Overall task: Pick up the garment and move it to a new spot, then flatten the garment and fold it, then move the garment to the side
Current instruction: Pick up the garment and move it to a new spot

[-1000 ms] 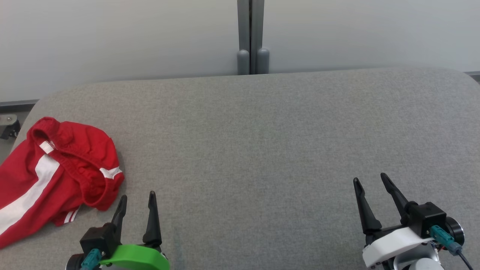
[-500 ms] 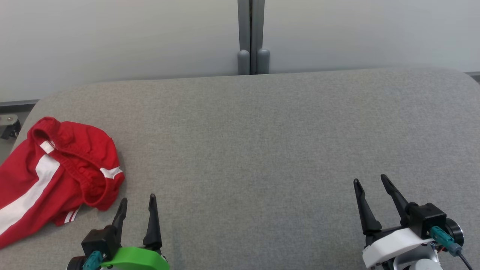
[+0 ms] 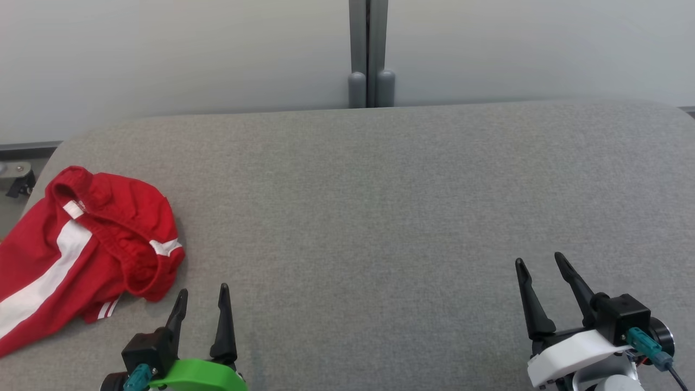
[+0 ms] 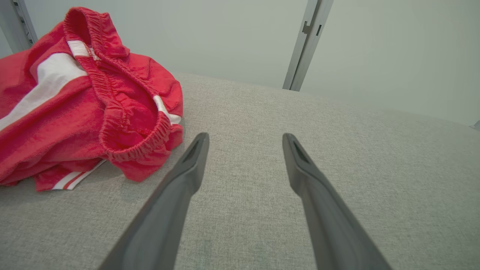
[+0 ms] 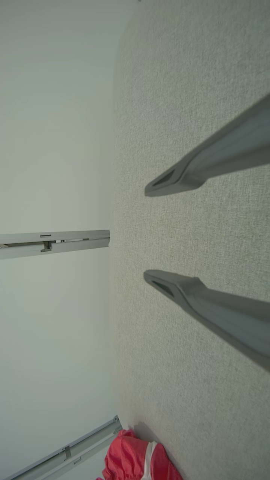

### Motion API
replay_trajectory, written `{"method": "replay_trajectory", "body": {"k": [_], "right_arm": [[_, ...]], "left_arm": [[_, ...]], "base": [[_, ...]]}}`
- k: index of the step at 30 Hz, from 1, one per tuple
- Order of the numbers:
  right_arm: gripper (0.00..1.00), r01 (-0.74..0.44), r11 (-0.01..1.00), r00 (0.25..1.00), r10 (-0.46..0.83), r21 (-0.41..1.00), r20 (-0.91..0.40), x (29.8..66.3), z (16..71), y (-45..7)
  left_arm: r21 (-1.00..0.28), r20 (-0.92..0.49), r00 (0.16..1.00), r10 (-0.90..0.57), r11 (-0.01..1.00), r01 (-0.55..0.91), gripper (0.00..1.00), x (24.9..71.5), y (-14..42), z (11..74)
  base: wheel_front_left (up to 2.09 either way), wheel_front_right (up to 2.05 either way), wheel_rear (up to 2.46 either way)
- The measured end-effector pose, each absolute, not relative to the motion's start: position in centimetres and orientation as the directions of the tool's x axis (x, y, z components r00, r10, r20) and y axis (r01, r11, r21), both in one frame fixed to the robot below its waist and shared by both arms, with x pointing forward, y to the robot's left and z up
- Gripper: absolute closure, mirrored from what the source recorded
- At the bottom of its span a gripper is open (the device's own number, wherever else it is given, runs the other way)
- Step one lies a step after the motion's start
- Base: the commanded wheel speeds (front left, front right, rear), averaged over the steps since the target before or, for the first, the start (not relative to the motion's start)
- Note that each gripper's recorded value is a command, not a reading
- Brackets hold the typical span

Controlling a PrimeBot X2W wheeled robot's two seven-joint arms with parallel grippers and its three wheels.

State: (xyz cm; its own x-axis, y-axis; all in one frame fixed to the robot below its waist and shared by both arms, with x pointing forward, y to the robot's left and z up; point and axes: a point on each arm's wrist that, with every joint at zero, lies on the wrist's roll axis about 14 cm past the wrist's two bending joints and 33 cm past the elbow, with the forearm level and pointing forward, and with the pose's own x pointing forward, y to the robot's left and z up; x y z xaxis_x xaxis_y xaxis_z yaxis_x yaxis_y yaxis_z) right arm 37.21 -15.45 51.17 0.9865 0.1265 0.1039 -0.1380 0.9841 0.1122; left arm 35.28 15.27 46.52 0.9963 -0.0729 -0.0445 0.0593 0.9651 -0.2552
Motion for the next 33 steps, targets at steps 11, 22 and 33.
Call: {"method": "replay_trajectory", "body": {"k": [11, 22, 33], "right_arm": [[0.00, -0.231, 0.967, 0.970, 0.220, 0.112, 0.100, 38.8, 51.0, -12.2], [0.00, -0.391, 0.913, 0.919, 0.379, 0.118, 0.108, 40.2, 51.2, -6.2], [0.00, -0.438, 0.890, 0.898, 0.427, 0.123, 0.108, 40.4, 51.2, -4.2]], "left_arm": [[-0.255, -0.039, 0.998, 0.042, 0.966, -0.051, 0.00, 33.6, 18.8, 46.7], [-0.250, -0.040, 0.982, 0.186, 0.949, -0.190, 0.00, 30.7, 23.0, 46.7], [-0.249, -0.039, 0.970, 0.240, 0.938, -0.242, 0.00, 29.6, 24.5, 46.7]], "base": [[0.00, 0.00, 0.00], [0.00, 0.00, 0.00], [0.00, 0.00, 0.00]]}}
